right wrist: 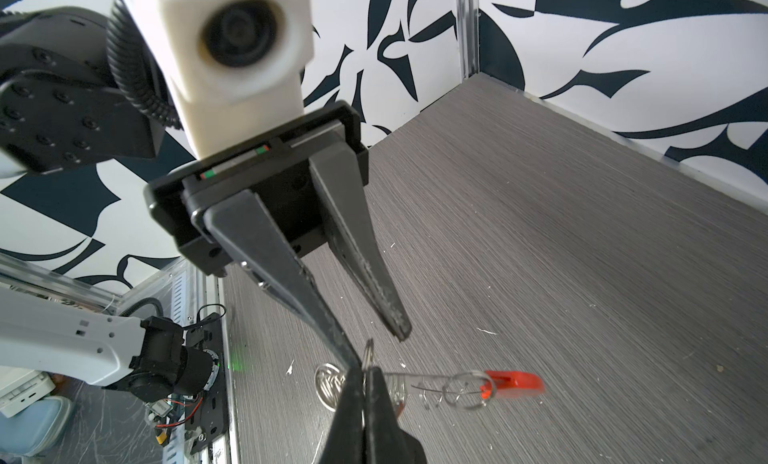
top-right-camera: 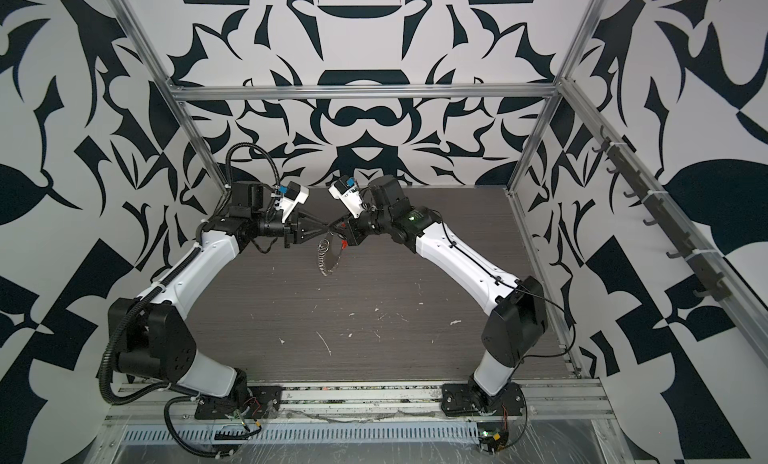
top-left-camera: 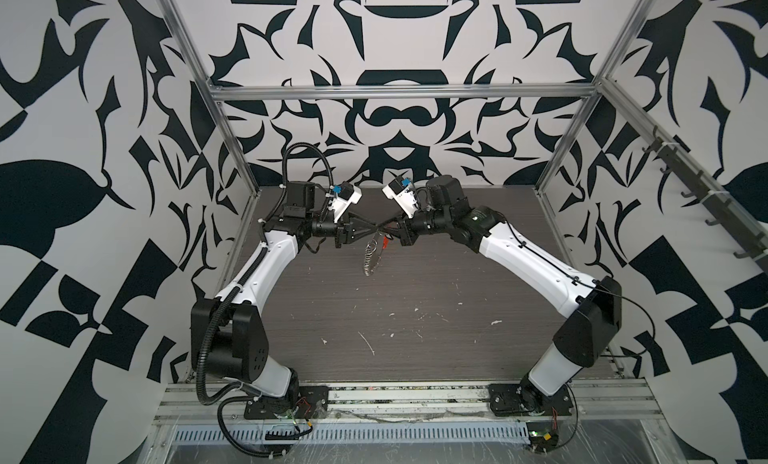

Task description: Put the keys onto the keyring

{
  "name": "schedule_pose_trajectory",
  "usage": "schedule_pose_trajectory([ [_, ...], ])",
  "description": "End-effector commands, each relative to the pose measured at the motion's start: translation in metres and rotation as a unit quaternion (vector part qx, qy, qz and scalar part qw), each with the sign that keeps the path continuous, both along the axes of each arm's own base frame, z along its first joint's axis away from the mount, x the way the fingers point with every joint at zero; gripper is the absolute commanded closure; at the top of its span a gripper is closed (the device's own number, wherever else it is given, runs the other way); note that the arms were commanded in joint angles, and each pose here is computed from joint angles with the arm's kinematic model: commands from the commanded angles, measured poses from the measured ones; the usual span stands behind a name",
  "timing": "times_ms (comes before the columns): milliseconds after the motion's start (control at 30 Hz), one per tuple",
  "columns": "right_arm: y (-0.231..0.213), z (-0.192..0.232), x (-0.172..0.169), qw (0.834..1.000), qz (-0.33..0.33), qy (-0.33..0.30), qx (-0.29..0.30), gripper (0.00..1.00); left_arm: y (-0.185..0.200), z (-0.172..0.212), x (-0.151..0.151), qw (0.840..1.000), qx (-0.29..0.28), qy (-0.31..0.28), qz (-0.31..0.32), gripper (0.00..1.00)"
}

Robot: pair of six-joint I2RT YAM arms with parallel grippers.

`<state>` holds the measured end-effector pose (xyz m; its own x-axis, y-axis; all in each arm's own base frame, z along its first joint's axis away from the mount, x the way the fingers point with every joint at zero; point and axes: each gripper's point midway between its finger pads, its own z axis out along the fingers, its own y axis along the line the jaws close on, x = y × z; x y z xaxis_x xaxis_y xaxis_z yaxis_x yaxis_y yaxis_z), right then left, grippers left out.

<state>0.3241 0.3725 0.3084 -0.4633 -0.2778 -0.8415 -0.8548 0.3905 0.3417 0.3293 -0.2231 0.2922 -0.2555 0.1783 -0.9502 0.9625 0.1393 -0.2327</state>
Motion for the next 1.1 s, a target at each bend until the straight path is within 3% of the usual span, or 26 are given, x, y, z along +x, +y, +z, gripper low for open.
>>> schedule_pose_trajectory([
  [0,0.006,0.037,-0.002,0.999,0.009,-0.037,0.037,1.0,0.01,0.007,-0.002,1.0,-0.01,-0.004,0.002,0.7],
  [100,0.006,0.036,-0.002,0.999,0.009,-0.035,0.036,1.0,0.014,0.011,0.001,1.0,-0.017,-0.011,0.01,0.68],
  [300,0.007,0.04,-0.002,0.998,0.013,-0.036,0.04,1.0,0.011,0.014,0.001,0.999,-0.032,0.014,-0.011,0.76],
  [700,0.01,0.041,0.0,0.998,0.01,-0.035,0.045,1.0,0.005,0.009,-0.005,0.999,-0.035,0.03,-0.025,0.72],
  [1067,0.013,0.046,-0.001,0.998,0.012,-0.04,0.047,1.0,0.001,0.009,-0.008,0.997,-0.041,0.05,-0.04,0.76],
])
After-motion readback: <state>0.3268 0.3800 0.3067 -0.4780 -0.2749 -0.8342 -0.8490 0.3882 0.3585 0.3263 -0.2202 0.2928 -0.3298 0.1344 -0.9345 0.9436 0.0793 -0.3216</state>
